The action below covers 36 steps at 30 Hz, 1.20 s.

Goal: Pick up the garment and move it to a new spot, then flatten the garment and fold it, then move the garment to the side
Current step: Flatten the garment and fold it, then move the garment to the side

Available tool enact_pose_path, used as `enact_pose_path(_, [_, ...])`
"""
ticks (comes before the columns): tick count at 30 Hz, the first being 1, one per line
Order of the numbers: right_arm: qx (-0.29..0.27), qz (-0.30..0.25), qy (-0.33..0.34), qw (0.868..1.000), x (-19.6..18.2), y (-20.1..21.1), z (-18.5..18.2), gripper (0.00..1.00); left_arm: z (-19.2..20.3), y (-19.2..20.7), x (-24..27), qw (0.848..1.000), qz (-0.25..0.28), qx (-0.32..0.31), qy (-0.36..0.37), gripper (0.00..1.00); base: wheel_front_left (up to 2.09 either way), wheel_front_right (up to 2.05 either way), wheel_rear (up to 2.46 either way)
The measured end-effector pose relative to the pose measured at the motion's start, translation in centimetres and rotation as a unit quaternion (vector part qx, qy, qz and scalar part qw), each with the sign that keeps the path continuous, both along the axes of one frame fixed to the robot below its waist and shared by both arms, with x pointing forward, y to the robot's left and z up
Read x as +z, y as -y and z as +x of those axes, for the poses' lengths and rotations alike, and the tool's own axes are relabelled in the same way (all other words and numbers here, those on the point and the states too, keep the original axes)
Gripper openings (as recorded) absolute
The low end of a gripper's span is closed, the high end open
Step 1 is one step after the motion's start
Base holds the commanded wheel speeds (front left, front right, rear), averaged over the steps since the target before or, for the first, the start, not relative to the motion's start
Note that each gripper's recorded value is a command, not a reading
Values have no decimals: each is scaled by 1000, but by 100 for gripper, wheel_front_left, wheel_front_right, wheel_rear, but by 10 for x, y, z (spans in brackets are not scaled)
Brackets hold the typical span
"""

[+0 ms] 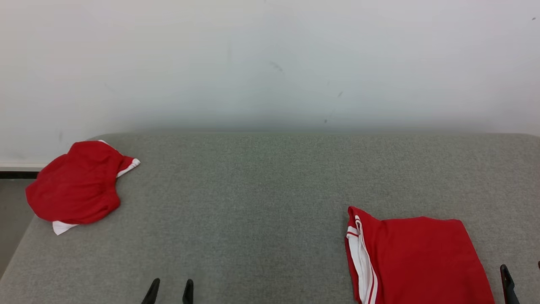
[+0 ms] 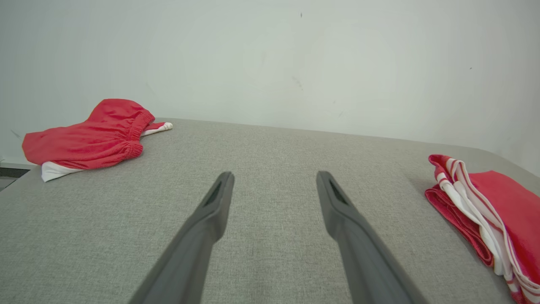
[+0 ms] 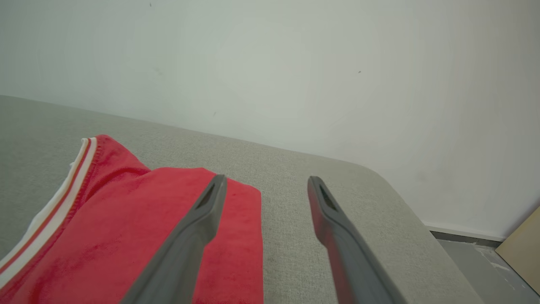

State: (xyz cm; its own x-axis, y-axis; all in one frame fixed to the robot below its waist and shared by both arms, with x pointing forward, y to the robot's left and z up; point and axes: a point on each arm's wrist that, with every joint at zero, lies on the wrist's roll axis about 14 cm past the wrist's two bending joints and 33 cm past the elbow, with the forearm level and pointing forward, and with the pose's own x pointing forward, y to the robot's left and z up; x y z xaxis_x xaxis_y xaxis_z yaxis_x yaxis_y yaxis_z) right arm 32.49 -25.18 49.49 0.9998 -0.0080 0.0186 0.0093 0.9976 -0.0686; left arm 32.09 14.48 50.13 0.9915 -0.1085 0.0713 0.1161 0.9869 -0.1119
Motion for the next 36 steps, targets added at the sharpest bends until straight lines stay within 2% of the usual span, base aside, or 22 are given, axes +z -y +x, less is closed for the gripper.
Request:
enact_pose_path(14, [-14, 18, -11, 1000, -11, -2, -12, 100, -11, -10, -3, 1000, 5, 14, -4, 100, 0, 0, 0])
enact_pose_path(26, [7, 48, 10, 999, 5, -2, 12, 100, -8, -11, -5, 1000, 8, 15, -9, 100, 0, 0, 0])
enact_pose_path(30, [27, 62, -23, 997, 6, 1, 31, 100, -5, -11, -8, 1000, 7, 16, -13, 100, 0, 0, 0])
enact_pose_path(33, [33, 63, -88, 994, -4, 9, 45, 100, -4, -11, -14, 1000, 8, 13, -23, 100, 0, 0, 0])
enact_pose_path(36, [47, 79, -160, 983, -24, 3, 53, 100, 1, -14, -16, 999, 9, 15, -27, 100, 0, 0, 0])
